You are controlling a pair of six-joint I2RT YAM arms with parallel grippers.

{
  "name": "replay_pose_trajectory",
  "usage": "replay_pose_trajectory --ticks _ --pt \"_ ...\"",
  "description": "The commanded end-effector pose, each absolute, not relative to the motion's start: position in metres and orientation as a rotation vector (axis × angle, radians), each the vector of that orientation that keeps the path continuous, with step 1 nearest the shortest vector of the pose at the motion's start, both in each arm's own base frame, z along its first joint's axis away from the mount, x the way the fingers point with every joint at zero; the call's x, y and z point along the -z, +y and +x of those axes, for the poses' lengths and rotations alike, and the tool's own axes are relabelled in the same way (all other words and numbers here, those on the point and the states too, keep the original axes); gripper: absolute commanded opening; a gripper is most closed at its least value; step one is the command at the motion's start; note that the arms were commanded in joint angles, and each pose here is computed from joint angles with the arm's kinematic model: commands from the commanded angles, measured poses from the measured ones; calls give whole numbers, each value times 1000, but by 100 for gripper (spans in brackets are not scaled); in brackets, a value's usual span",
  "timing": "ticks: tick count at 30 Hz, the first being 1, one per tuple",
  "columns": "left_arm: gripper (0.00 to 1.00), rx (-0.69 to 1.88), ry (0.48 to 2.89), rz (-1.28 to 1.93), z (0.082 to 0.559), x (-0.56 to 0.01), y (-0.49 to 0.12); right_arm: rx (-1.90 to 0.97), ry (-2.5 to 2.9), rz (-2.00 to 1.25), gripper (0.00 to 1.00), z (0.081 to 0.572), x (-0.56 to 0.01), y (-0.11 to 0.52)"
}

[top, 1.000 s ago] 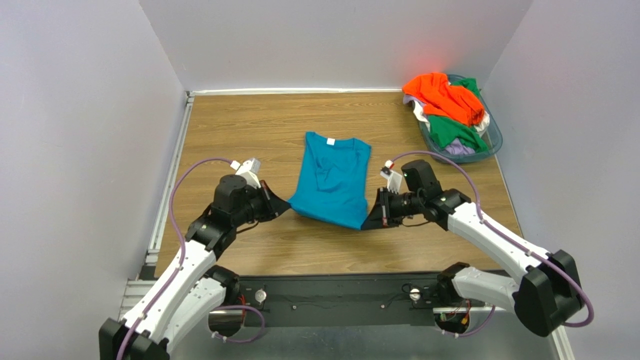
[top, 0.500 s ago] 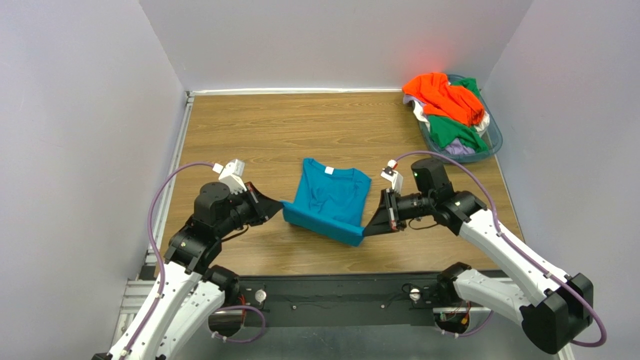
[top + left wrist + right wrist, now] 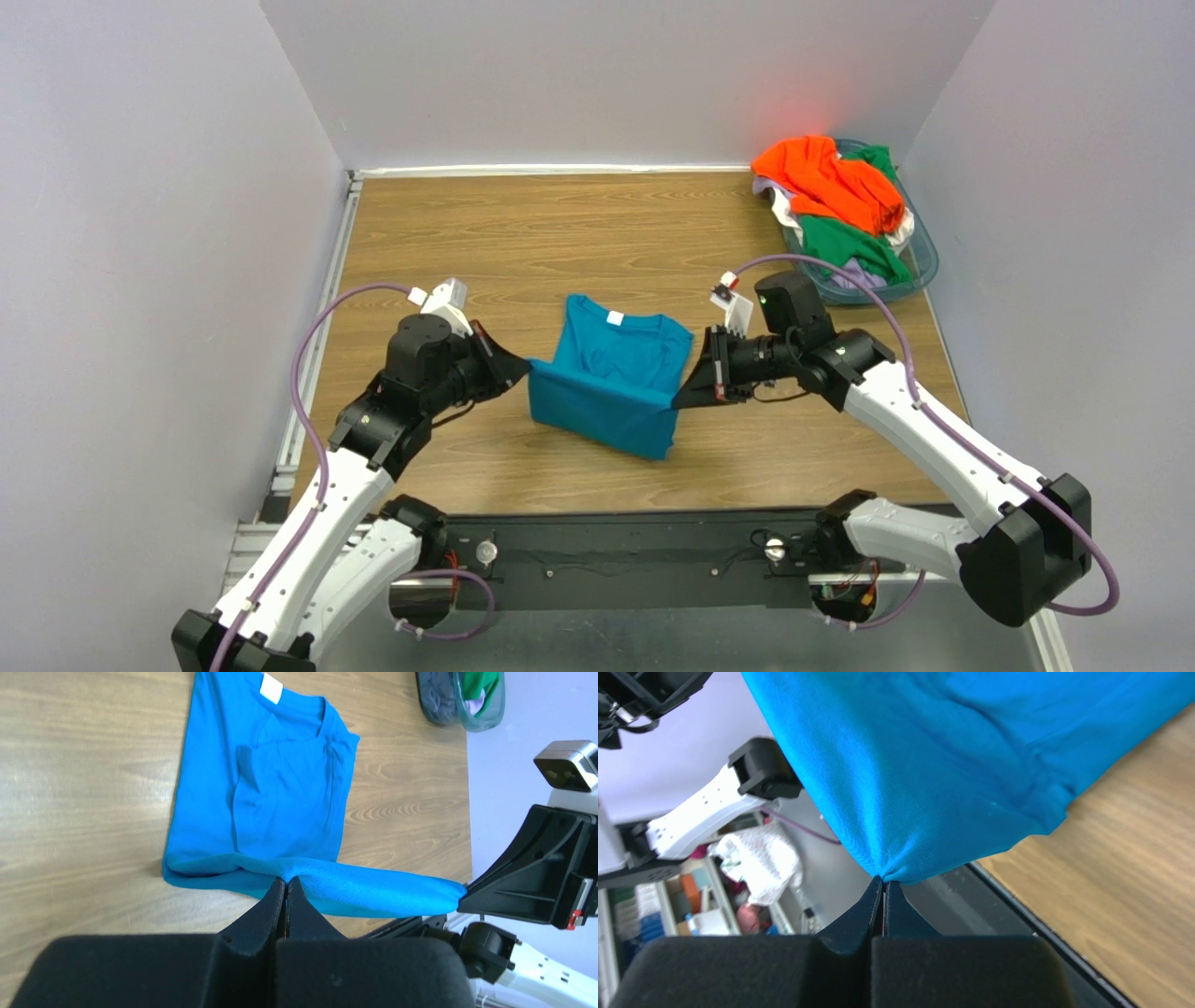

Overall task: Fold and stack the t-shirts
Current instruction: Fold the tshirt

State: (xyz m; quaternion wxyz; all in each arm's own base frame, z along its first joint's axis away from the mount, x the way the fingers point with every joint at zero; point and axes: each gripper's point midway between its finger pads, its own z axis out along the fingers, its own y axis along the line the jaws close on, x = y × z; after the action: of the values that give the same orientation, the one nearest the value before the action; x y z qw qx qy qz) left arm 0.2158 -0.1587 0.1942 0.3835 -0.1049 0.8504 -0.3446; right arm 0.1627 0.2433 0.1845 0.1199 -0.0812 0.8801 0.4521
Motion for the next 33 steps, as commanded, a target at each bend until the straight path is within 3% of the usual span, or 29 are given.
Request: replay_pose_trajectory --ticks 1,33 --pt "0 859 2038 -244 240 -228 -159 -1202 2538 -238 2 183 -186 239" --pt "0 691 2039 -231 327 -221 -172 -773 2514 -84 1 273 -157 196"
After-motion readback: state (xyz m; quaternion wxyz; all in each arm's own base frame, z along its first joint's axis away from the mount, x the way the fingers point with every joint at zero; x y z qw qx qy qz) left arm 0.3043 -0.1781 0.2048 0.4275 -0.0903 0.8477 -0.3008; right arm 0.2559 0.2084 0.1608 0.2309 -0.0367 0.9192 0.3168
